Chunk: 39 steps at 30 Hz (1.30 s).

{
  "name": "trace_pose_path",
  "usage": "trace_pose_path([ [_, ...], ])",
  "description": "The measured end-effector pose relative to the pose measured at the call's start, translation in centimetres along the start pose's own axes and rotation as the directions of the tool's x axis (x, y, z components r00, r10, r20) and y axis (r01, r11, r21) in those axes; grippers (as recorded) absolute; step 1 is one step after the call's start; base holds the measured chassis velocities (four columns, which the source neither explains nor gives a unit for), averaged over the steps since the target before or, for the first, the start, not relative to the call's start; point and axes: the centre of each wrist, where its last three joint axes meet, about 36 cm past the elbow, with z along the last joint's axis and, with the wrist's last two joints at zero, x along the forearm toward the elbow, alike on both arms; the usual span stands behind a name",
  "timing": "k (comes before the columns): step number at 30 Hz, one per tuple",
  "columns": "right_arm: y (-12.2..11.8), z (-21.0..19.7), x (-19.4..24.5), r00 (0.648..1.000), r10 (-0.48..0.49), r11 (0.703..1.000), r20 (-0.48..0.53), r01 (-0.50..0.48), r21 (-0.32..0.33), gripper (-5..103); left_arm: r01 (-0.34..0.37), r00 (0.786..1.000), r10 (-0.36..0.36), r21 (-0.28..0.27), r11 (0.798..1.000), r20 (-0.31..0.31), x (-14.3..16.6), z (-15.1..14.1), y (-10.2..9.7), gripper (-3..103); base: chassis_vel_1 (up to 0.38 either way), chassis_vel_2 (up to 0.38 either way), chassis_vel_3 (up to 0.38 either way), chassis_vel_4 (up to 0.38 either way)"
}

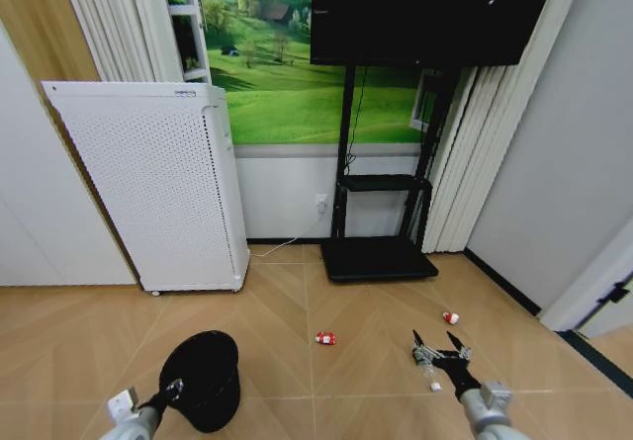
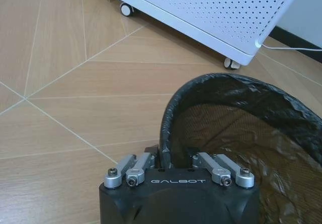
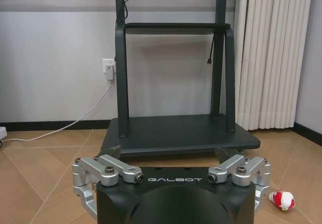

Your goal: Pick up the trash bin and place the garbage on the floor into it.

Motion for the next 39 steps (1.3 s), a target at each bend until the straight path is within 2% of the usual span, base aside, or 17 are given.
trace_pose_path([
  [4, 0.1, 0.1, 0.0, 1.0, -0.001, 1.0, -0.004, 0.001, -0.002, 100, 0.002, 1.0, -0.002, 0.0, 1.0, 0.003, -0.1, -0.1, 0.0, 14, 0.0, 0.0, 0.0, 0.0],
  [6, 0.1, 0.1, 0.0, 1.0, -0.002, 1.0, -0.006, 0.002, -0.002, 100, 0.003, 1.0, -0.003, 0.0, 1.0, 0.004, -0.1, -0.1, 0.0, 14, 0.0, 0.0, 0.0, 0.0],
  [9, 0.1, 0.2, 0.1, 1.0, -0.001, 1.0, -0.01, 0.001, -0.003, 100, 0.001, 1.0, -0.001, -0.002, 1.0, 0.017, -0.3, -0.2, -0.1, 4, 0.0, 0.0, 0.0, 0.0],
  [10, 0.2, 0.3, 0.2, 1.0, 0.0, 1.0, -0.012, 0.0, -0.004, 100, -0.023, 0.999, 0.024, -0.022, 0.999, 0.049, -0.6, -0.1, -0.1, 4, 0.0, 0.0, 0.0, 0.0],
  [11, 0.2, 0.3, 0.2, 1.0, 0.001, 1.0, -0.012, -0.001, -0.005, 100, -0.066, 0.99, 0.073, -0.057, 0.996, 0.119, -0.9, -0.2, -0.1, 4, 0.0, 0.0, 0.0, 0.0],
  [12, 0.1, 0.3, 0.2, 1.0, 0.002, 1.0, -0.013, -0.002, -0.006, 100, -0.11, 0.971, 0.129, -0.099, 0.989, 0.203, -1.2, -0.4, -0.2, 4, 0.0, 0.0, 0.0, 0.0],
  [13, 0.1, 0.3, 0.2, 1.0, 0.002, 1.0, -0.013, -0.002, -0.006, 100, -0.11, 0.971, 0.129, -0.099, 0.989, 0.203, -1.2, -0.4, -0.2, 4, 0.0, 0.0, 0.0, 0.0],
  [15, 0.2, 0.4, 0.2, 1.0, 0.004, 1.0, -0.016, -0.004, -0.008, 100, -0.182, 0.898, 0.25, -0.211, 0.96, 0.363, -1.9, -1.6, -1.2, 4, 0.0, 0.0, 0.0, 0.0],
  [16, 0.2, 0.4, 0.2, 1.0, 0.004, 1.0, -0.016, -0.004, -0.008, 100, -0.182, 0.898, 0.25, -0.211, 0.96, 0.363, -1.9, -1.6, -1.2, 4, 0.0, 0.0, 0.0, 0.0],
  [19, 0.6, 0.4, 0.2, 1.0, 0.012, 1.0, -0.014, -0.012, -0.013, 100, -0.207, 0.801, 0.358, -0.34, 0.917, 0.479, -2.6, -3.5, -2.8, 4, 0.0, 0.0, 0.0, 0.0],
  [20, 0.6, 0.4, 0.2, 1.0, 0.012, 1.0, -0.014, -0.012, -0.013, 100, -0.207, 0.801, 0.358, -0.34, 0.917, 0.479, -2.6, -3.5, -2.8, 4, 0.0, 0.0, 0.0, 0.0],
  [22, 0.8, 0.0, 0.3, 1.0, 0.012, 1.0, -0.006, -0.012, -0.012, 100, -0.212, 0.739, 0.409, -0.391, 0.896, 0.535, -2.2, -4.7, -3.5, 4, 0.0, 0.0, 0.0, 0.0],
  [23, 0.8, 0.0, 0.3, 1.0, 0.012, 1.0, -0.006, -0.012, -0.012, 100, -0.212, 0.739, 0.409, -0.391, 0.896, 0.535, -2.2, -4.7, -3.5, 4, 0.0, 0.0, 0.0, 0.0],
  [26, 1.1, -0.3, 0.4, 1.0, 0.004, 1.0, -0.003, -0.004, -0.026, 100, -0.226, 0.685, 0.464, -0.442, 0.868, 0.562, -1.0, -5.5, -3.8, 4, 0.0, 0.0, 0.0, 0.0],
  [27, 1.1, -0.3, 0.4, 1.0, 0.004, 1.0, -0.003, -0.004, -0.026, 100, -0.226, 0.685, 0.464, -0.442, 0.868, 0.562, -1.0, -5.5, -3.8, 4, 0.0, 0.0, 0.0, 0.0],
  [30, 1.6, -0.5, 0.3, 1.0, 0.005, 0.998, 0.001, -0.005, -0.057, 100, -0.243, 0.666, 0.504, -0.478, 0.844, 0.551, 0.2, -5.4, -3.4, 4, 0.0, 0.0, 0.0, 0.0],
  [39, 1.7, -0.8, 0.4, 1.0, -0.018, 0.998, -0.015, 0.017, -0.062, 100, -0.284, 0.623, 0.581, -0.541, 0.792, 0.524, 1.5, -6.1, -2.7, 4, 0.0, 0.0, 0.0, 0.0],
])
